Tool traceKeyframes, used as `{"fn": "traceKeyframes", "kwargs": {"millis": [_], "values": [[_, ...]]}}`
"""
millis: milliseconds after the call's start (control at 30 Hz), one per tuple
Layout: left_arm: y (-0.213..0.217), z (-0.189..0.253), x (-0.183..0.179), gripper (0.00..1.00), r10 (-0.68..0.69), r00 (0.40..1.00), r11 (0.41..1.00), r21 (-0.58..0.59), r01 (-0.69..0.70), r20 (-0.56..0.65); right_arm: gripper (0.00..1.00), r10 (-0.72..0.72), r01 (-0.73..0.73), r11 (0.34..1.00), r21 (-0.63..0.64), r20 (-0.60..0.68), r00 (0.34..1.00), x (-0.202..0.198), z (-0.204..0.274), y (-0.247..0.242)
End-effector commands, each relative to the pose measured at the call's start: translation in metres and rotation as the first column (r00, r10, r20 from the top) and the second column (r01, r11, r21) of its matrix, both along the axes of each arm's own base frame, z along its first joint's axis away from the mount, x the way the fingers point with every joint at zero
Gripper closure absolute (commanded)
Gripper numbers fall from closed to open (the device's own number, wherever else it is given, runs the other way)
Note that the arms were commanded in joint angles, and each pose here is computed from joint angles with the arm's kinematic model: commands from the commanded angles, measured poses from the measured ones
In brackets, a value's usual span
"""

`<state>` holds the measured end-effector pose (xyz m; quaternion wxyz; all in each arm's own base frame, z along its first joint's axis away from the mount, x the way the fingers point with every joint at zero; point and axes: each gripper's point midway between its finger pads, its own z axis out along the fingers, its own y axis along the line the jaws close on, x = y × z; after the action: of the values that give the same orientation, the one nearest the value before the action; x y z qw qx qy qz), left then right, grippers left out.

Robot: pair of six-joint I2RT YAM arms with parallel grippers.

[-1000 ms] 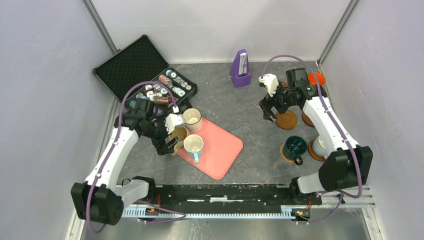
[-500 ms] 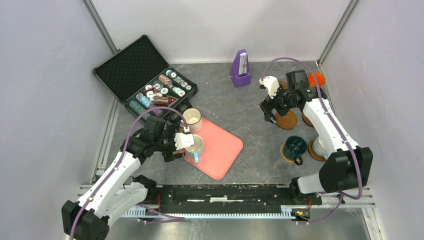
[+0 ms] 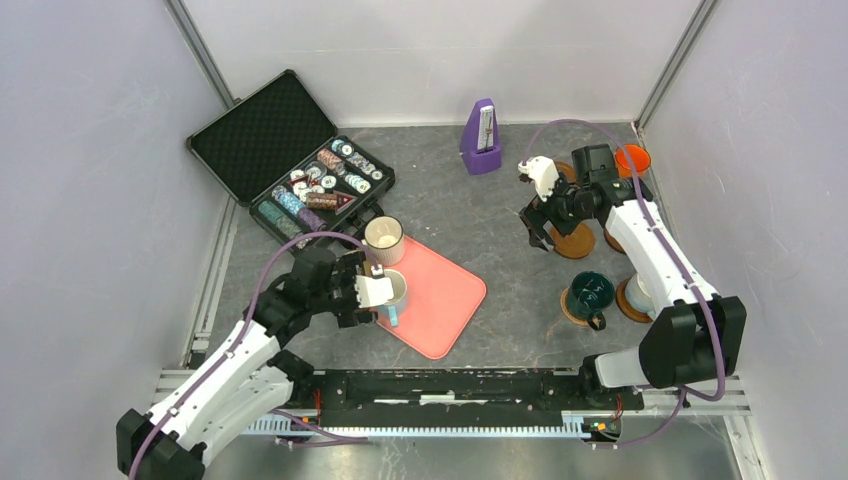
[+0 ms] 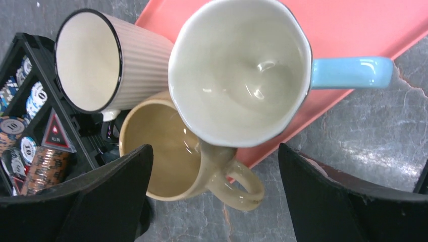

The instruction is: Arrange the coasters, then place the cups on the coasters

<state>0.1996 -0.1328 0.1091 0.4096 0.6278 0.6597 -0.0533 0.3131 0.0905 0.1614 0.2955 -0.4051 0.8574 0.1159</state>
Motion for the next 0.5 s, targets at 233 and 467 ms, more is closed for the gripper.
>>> {"fn": "traceKeyframes", "kwargs": {"millis": [233,467], "values": [[-0.019,0.001,0.007,0.00,0.006,0.999,0.999,-0.048,-0.003,0.050,0.02,-0.001,0.001,1.000,-0.001,0.055,0.999,-0.003,0.009,-0.001],[-0.024,-0.003,0.012,0.00,0.009,0.998,0.999,-0.051,-0.006,0.066,0.02,-0.006,0.007,1.000,-0.008,0.056,0.998,-0.005,0.009,-0.002]]}}
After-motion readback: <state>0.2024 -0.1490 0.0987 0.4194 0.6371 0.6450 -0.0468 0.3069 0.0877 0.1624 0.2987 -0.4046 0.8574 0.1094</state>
